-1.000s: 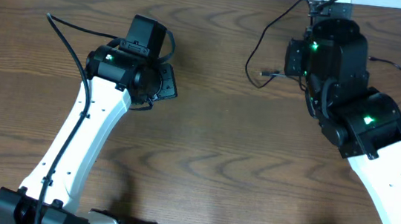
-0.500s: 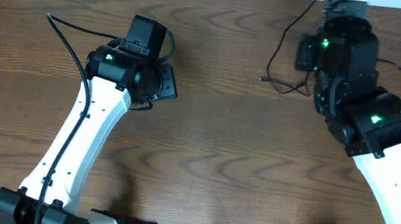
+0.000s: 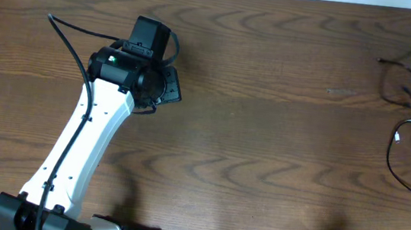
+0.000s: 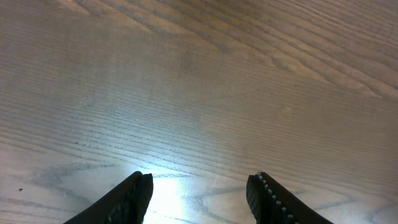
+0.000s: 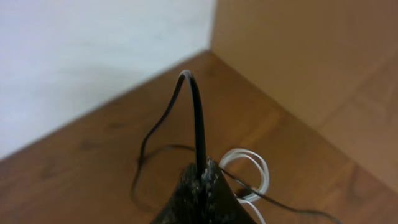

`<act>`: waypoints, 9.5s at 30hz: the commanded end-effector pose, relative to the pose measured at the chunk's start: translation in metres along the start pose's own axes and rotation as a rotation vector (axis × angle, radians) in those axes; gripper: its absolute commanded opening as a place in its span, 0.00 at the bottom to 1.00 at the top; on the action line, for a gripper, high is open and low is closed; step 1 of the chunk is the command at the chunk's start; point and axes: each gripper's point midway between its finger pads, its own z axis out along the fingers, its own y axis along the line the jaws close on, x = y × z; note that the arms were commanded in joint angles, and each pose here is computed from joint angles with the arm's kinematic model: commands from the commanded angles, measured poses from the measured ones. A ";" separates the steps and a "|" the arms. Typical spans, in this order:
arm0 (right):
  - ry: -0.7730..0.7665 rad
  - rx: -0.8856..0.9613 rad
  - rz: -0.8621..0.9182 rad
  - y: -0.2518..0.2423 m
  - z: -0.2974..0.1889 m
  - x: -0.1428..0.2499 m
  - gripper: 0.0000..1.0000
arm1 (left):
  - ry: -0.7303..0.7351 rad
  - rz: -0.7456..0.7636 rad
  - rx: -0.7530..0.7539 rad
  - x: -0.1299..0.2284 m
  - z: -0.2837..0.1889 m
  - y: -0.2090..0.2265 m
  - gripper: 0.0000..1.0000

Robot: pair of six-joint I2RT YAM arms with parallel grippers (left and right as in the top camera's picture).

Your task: Untangle cables

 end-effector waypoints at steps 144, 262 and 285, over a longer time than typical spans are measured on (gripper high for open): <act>0.808 0.398 0.635 -0.202 0.146 0.249 0.89 | 0.015 -0.005 -0.013 0.005 0.001 0.005 0.54; 0.690 -0.186 -0.066 -0.027 0.177 0.223 0.11 | 0.019 -0.005 -0.015 0.006 0.001 0.005 0.54; 0.760 -0.130 0.065 -0.077 0.160 0.248 0.01 | 0.019 -0.005 -0.015 0.006 0.001 0.005 0.54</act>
